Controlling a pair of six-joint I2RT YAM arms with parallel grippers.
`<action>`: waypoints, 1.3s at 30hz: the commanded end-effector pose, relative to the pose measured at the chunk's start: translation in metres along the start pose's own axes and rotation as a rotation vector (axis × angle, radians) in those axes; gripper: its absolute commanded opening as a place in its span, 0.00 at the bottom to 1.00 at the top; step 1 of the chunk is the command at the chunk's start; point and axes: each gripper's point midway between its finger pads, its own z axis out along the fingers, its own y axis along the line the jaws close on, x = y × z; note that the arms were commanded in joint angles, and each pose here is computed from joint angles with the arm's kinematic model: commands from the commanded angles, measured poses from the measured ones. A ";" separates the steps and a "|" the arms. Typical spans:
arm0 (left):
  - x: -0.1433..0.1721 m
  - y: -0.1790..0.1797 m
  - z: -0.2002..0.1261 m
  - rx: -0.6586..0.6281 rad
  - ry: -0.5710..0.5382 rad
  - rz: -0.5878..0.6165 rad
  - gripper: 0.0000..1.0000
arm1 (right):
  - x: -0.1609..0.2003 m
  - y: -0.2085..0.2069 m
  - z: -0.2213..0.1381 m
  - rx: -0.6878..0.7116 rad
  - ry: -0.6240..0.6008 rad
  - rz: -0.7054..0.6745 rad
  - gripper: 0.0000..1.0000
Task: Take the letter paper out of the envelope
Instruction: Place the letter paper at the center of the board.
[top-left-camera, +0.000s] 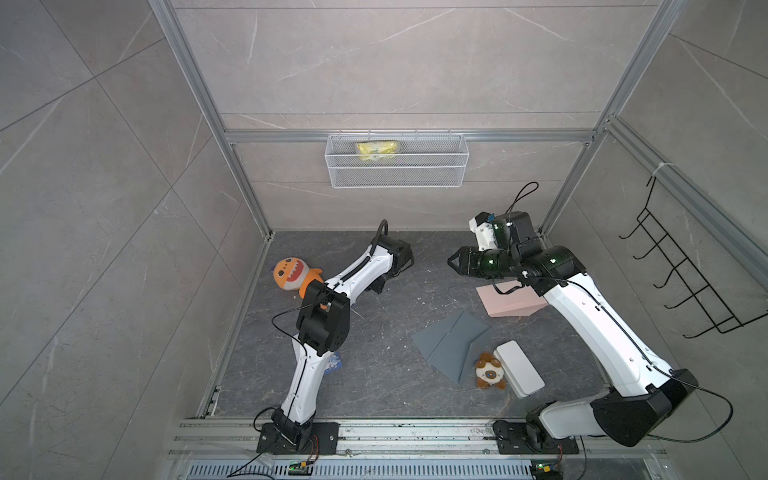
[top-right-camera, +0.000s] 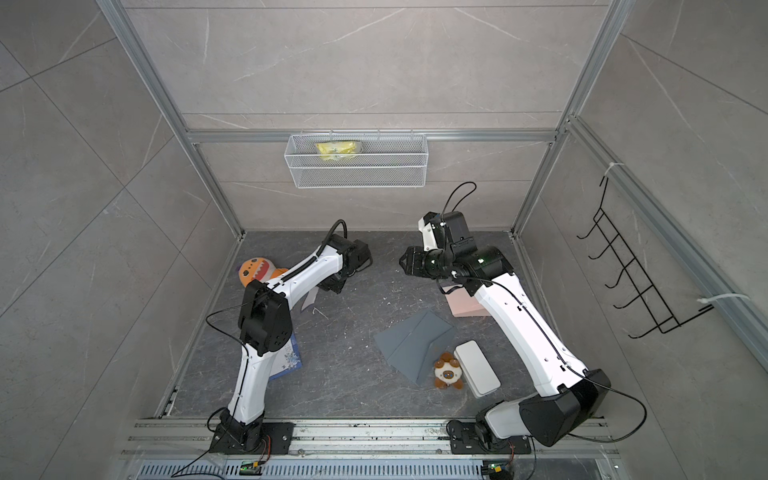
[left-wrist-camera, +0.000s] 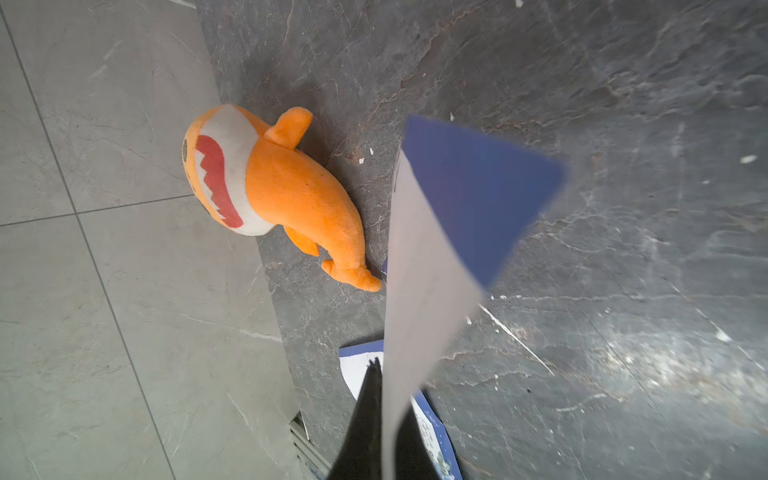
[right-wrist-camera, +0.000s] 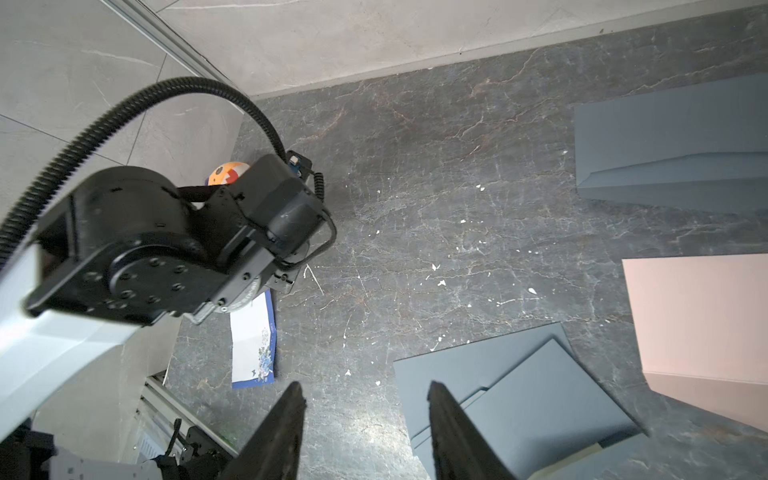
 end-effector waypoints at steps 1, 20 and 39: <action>-0.005 0.002 0.012 -0.089 -0.015 -0.018 0.00 | 0.004 0.008 -0.005 -0.040 -0.005 0.009 0.50; 0.012 -0.073 0.062 0.040 0.108 -0.040 0.00 | 0.013 0.007 -0.003 -0.053 0.019 0.015 0.50; 0.017 -0.077 0.065 0.150 0.147 -0.098 0.32 | 0.014 0.009 0.004 -0.070 0.027 0.034 0.50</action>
